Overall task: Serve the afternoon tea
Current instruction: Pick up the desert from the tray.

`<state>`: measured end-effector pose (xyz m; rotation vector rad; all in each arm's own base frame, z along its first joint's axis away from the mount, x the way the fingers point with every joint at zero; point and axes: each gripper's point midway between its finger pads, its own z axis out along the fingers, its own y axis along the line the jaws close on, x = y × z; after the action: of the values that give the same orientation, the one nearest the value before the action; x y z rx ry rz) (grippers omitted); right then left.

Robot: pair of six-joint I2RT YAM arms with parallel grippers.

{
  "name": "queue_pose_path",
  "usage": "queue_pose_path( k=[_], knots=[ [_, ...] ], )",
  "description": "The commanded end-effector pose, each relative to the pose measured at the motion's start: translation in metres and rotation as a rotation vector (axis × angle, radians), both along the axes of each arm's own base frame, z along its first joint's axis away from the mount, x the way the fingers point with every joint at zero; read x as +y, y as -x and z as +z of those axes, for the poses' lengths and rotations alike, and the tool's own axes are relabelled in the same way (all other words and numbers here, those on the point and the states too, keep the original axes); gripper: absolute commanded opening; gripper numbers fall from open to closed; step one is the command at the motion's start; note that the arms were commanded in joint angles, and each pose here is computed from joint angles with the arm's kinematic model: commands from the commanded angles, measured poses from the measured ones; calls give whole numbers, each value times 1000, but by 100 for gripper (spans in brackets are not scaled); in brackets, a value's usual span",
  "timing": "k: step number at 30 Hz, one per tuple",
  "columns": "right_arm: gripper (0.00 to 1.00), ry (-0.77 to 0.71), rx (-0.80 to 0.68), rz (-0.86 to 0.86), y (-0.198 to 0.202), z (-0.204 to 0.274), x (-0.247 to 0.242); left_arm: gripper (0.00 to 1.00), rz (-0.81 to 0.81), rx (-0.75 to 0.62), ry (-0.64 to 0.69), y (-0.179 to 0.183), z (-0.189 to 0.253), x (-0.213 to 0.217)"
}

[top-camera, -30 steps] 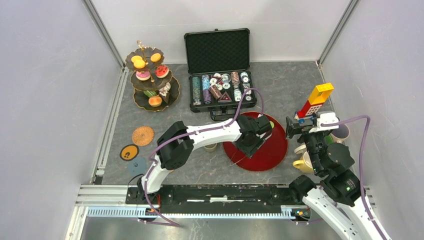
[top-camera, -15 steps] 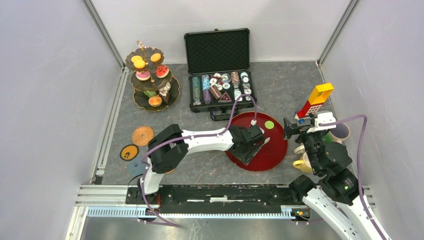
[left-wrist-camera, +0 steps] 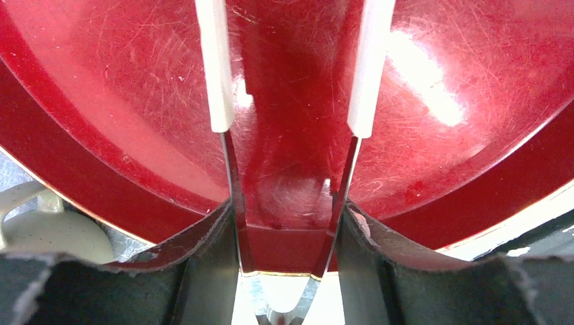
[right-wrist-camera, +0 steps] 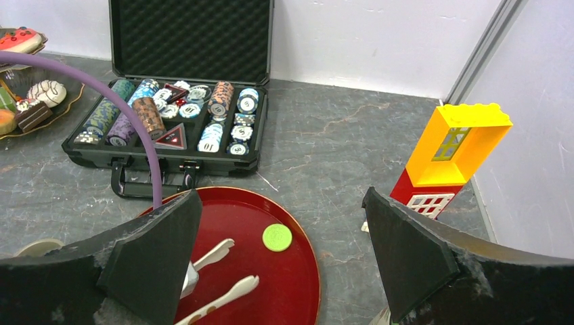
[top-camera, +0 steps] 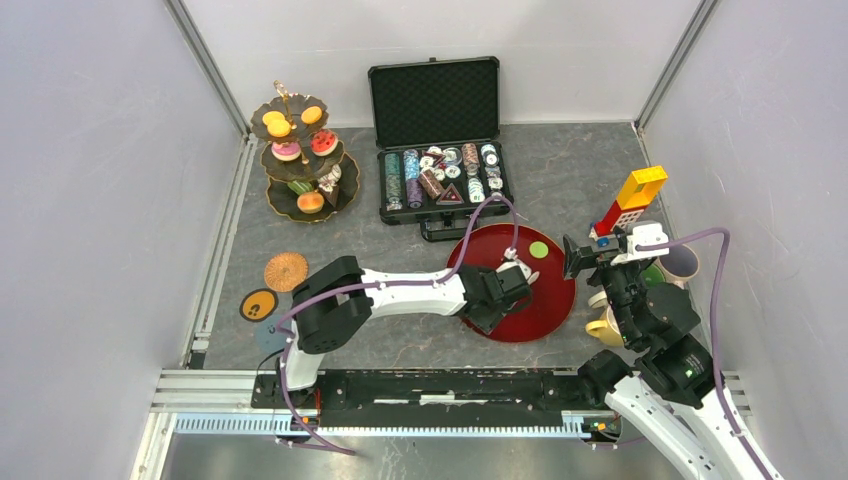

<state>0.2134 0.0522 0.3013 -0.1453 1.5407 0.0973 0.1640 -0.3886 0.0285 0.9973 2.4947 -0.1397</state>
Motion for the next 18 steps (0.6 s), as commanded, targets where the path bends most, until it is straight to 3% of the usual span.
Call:
queue_pose_path(
  k=[1,18],
  knots=[
    [98,-31,-27,6,0,7,2,54,37,-55,79,-14,31,-20],
    [98,-22,-37,-19,2,9,-5,57,56,-44,50,-39,30,-53]
  ],
)
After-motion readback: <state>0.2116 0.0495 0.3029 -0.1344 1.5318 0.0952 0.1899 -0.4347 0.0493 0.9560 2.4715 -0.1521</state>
